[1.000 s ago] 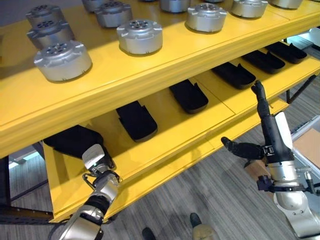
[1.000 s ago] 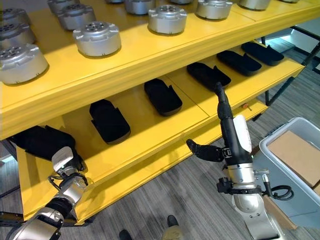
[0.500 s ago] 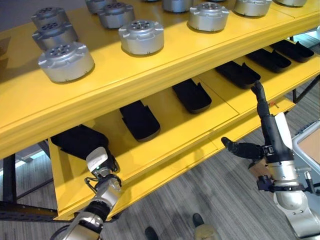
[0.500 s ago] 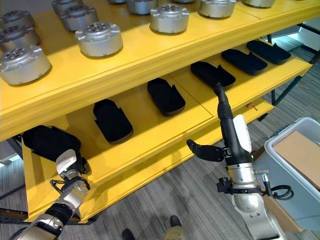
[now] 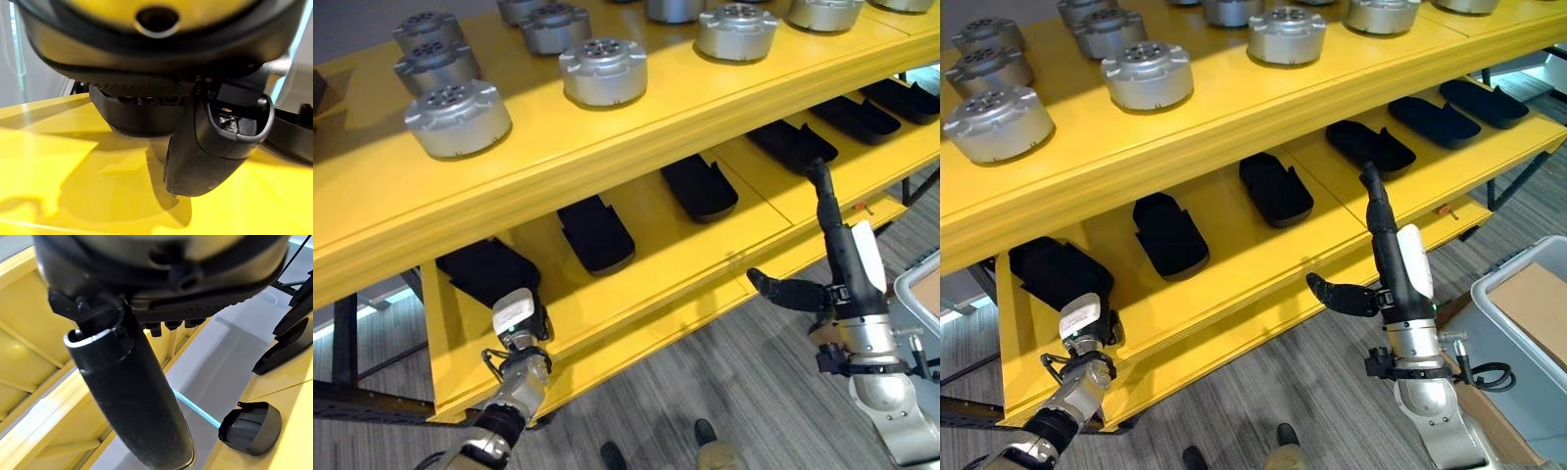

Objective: Move parts from the plastic box to the shelf.

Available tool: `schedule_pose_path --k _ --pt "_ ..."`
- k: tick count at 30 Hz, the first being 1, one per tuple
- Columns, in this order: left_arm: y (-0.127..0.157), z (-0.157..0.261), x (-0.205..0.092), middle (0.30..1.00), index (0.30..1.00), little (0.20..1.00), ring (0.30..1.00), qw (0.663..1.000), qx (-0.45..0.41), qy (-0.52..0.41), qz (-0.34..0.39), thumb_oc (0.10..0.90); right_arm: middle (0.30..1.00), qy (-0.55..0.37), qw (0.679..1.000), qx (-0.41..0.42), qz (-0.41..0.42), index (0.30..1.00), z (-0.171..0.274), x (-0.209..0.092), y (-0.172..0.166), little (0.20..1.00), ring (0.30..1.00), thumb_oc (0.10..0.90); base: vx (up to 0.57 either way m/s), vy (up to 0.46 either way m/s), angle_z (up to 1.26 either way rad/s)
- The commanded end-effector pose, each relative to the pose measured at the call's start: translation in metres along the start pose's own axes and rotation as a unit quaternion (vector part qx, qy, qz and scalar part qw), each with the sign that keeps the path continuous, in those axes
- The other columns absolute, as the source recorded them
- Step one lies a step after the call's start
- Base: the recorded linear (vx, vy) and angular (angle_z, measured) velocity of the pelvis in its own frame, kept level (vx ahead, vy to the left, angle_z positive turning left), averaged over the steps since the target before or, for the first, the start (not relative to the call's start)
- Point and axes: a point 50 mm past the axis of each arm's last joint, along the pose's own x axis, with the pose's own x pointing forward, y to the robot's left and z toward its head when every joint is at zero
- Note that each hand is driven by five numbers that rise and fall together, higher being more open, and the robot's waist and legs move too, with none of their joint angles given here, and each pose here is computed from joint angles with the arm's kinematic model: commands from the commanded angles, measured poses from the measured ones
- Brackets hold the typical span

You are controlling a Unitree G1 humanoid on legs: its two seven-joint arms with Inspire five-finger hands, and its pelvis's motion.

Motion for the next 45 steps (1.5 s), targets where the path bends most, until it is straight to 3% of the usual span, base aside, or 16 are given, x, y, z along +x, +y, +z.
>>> schedule_pose_path --k 1,13,45 --pt "0.014 0.001 0.007 1.000 1.000 1.000 1.000 0.998 0.053 -0.042 0.005 0.900 1.000 -0.130 0.988 0.001 -0.085 1.000 0.038 0.032 -0.031 1.000 1.000 0.900 0.00 0.000 0.00" --pt "0.022 0.002 0.000 1.000 1.000 1.000 1.000 0.993 0.081 -0.083 -0.004 0.900 1.000 -0.127 0.988 -0.009 -0.092 1.000 0.037 0.031 -0.034 1.000 1.000 0.900 0.00 0.002 0.02" --pt "0.030 -0.043 -0.004 1.000 1.000 1.000 1.000 0.993 0.111 -0.024 -0.035 0.900 1.000 -0.122 0.988 -0.023 -0.093 1.000 0.036 0.033 -0.041 1.000 1.000 0.900 0.00 0.001 0.00"
